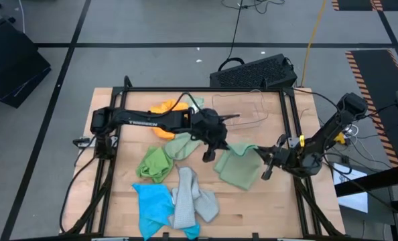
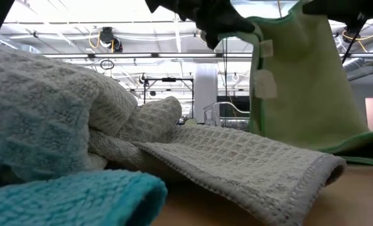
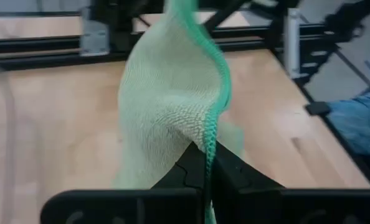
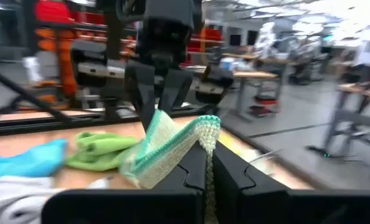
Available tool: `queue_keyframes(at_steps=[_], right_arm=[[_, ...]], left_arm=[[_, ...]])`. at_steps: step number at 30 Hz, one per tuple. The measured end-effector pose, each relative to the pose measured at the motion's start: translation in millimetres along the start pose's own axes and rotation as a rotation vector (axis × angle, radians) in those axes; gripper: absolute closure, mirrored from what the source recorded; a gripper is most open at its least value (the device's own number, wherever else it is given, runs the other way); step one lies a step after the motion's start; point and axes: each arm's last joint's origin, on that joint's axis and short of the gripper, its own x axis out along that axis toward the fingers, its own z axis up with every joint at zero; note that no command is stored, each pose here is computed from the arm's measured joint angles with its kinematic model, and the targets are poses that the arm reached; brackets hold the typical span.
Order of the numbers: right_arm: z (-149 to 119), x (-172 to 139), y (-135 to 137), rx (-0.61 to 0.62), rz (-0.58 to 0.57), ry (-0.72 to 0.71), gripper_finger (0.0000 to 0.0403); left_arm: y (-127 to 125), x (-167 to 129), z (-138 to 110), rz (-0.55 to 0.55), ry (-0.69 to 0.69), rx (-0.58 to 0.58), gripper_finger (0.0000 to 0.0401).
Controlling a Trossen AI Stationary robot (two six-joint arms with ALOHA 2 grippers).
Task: Fold microfiber towels
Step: Fold the bottom light green microfiber towel
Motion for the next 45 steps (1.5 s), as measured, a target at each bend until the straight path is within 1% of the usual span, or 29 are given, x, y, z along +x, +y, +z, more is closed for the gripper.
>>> queue_keyframes(at_steps=[5,8,10,13,17,19,21,23,27,30,32,34,37,40,43,45], right_arm=[[-12.7,-1.5,1.4,0.09,0.154,0.015,0.0399],[-20.9,-2.5,-0.6,0.13,0.172,0.031,0.0399],[-27.7,-3.2,-2.7,0.151,0.171,0.044,0.0399],[-37.9,-3.9,-6.7,0.185,0.164,0.062,0.0399],[-49.3,-3.1,-12.0,0.197,0.144,0.083,0.0399],[-53.2,-0.2,-15.0,0.193,0.117,0.092,0.0399],[-57.0,3.3,-18.1,0.176,0.086,0.103,0.0399],[-60.2,6.2,-20.5,0.144,0.059,0.118,0.0399],[-64.9,10.6,-24.6,0.09,0.018,0.14,0.0399],[-67.3,12.5,-26.9,0.062,-0.007,0.15,0.0399],[-68.3,14.3,-28.6,0.042,-0.025,0.155,0.0399],[-68.6,16.2,-30.1,0.03,-0.041,0.157,0.0399],[-68.3,18.3,-31.5,0.029,-0.056,0.156,0.0399],[-68.5,19.8,-32.7,0.025,-0.068,0.157,0.0399],[-68.8,22.0,-34.5,0.019,-0.087,0.159,0.0399],[-68.9,23.6,-35.9,0.006,-0.1,0.16,0.0399]], left_arm=[[-24.5,7.7,6.2,-0.079,-0.043,0.031,0.0391],[-37.9,11.3,8.9,-0.104,-0.062,0.051,0.0396],[-41.0,12.7,7.6,-0.064,-0.045,0.05,0.0392],[-34.5,11.7,0.8,0.052,0.028,0.023,0.0388],[-24.6,8.3,-10.8,0.155,0.145,-0.01,0.0395],[-19.7,6.6,-13.5,0.202,0.17,-0.039,0.0396],[-14.0,5.0,-13.1,0.238,0.162,-0.062,0.0391],[-10.7,4.3,-11.0,0.25,0.138,-0.061,0.039],[-9.6,4.7,-6.0,0.281,0.096,0.006,0.0396],[-6.5,3.9,-3.2,0.334,0.084,0.096,0.039],[-2.3,2.6,-2.6,0.346,0.085,0.146,0.0388],[3.0,0.8,-1.2,0.343,0.067,0.154,0.0391],[9.6,-1.5,-0.9,0.318,0.049,0.128,0.0396],[12.5,-2.7,-3.0,0.321,0.068,0.125,0.0389],[15.9,-4.0,-4.5,0.367,0.093,0.148,0.0389],[19.6,-4.5,-5.3,0.401,0.087,0.144,0.0394]])
